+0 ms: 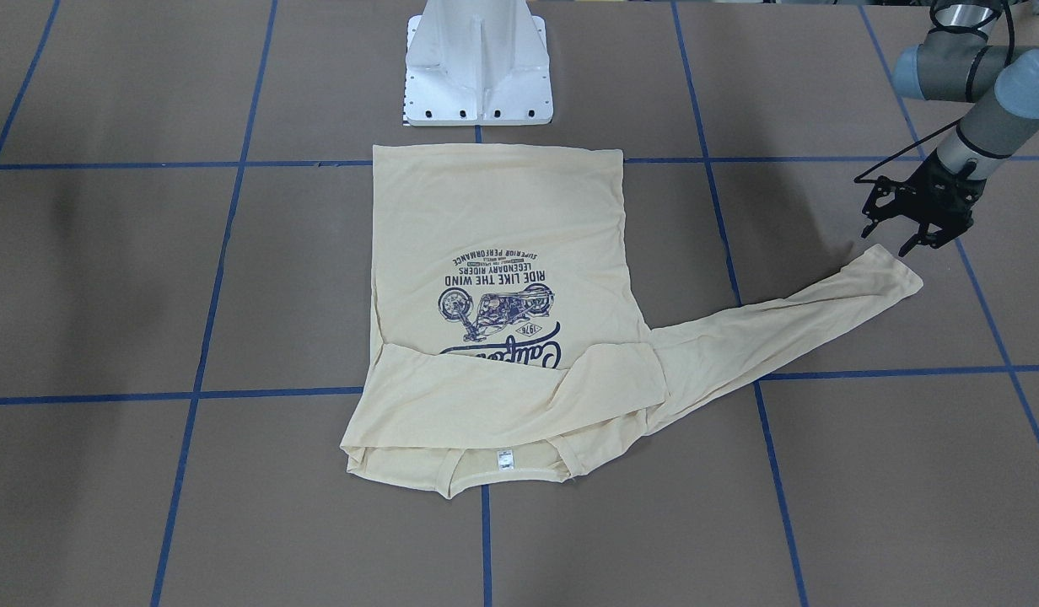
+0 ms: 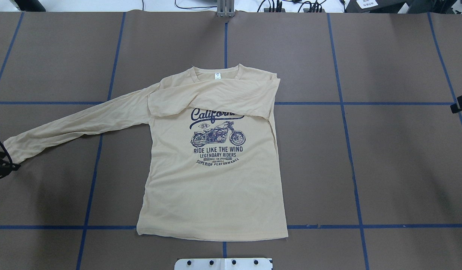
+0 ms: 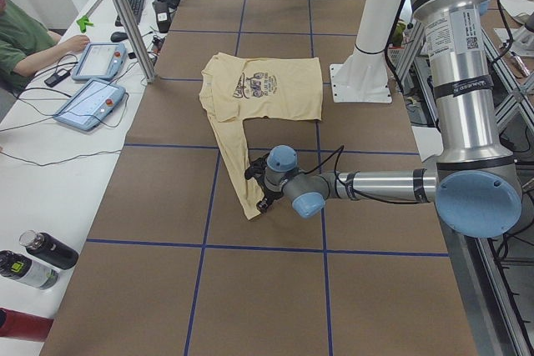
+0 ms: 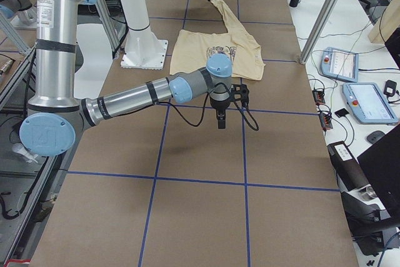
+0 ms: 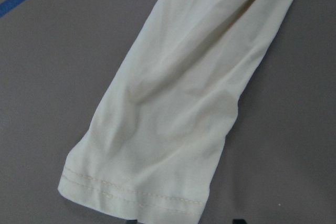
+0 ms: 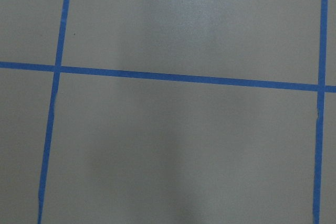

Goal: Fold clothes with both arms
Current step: 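Grasp the other sleeve cuff with the left gripper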

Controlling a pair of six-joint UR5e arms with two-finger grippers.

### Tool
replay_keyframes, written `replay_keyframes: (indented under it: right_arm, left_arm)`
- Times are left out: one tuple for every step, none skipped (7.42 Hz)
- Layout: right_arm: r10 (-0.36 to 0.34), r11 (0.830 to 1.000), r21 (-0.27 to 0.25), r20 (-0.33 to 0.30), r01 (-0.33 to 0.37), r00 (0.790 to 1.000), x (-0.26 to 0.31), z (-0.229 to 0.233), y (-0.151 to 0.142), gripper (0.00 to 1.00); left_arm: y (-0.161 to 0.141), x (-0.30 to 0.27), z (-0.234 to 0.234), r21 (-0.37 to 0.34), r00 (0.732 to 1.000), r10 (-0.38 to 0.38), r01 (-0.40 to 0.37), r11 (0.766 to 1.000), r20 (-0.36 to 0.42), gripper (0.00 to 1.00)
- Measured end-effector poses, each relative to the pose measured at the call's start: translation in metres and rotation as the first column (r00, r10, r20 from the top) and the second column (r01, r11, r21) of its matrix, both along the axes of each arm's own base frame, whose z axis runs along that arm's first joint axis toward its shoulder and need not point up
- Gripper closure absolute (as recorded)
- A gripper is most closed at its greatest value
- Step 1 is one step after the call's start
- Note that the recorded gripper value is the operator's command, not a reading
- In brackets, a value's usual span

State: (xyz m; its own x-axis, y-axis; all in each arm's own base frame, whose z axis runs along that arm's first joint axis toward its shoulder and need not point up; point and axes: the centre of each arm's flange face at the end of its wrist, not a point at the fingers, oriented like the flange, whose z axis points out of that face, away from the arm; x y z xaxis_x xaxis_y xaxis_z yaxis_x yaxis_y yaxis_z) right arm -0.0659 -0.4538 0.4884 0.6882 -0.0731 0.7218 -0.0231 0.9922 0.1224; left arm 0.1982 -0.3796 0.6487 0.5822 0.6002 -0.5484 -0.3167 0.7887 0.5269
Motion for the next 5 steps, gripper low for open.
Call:
replay_keyframes:
  right_arm:
    - [0.0, 1.0, -0.001, 0.0, 0.0, 1.0, 0.0, 0.0001, 0.0, 0.0]
    - [0.001, 1.0, -0.001, 0.0, -0.001, 1.0, 0.0, 0.0001, 0.0, 0.0]
    - [0.001, 1.0, -0.001, 0.0, -0.001, 1.0, 0.0, 0.0, 0.0, 0.0]
    - [0.001, 1.0, -0.001, 0.001, -0.001, 1.0, 0.0, -0.0001, 0.0, 0.0]
    - [0.001, 1.0, -0.001, 0.001, -0.001, 1.0, -0.0001, -0.0002, 0.0001, 0.0]
  left_arm:
    - [-0.0006, 0.0007, -0.0001, 0.0, 1.0, 0.0, 0.0, 1.0, 0.0, 0.33]
    - [-0.001, 0.0012, 0.0001, 0.0, 1.0, 0.001, -0.001, 1.0, 0.001, 0.37]
    - [-0.0018, 0.0018, 0.0003, 0.001, 1.0, 0.0, 0.0, 1.0, 0.001, 0.46]
    - [-0.0026, 0.0023, 0.0005, 0.001, 1.0, -0.001, 0.001, 1.0, 0.002, 0.52]
    - [-0.0035, 0.0024, 0.0006, 0.004, 1.0, -0.004, 0.004, 1.0, 0.006, 0.52]
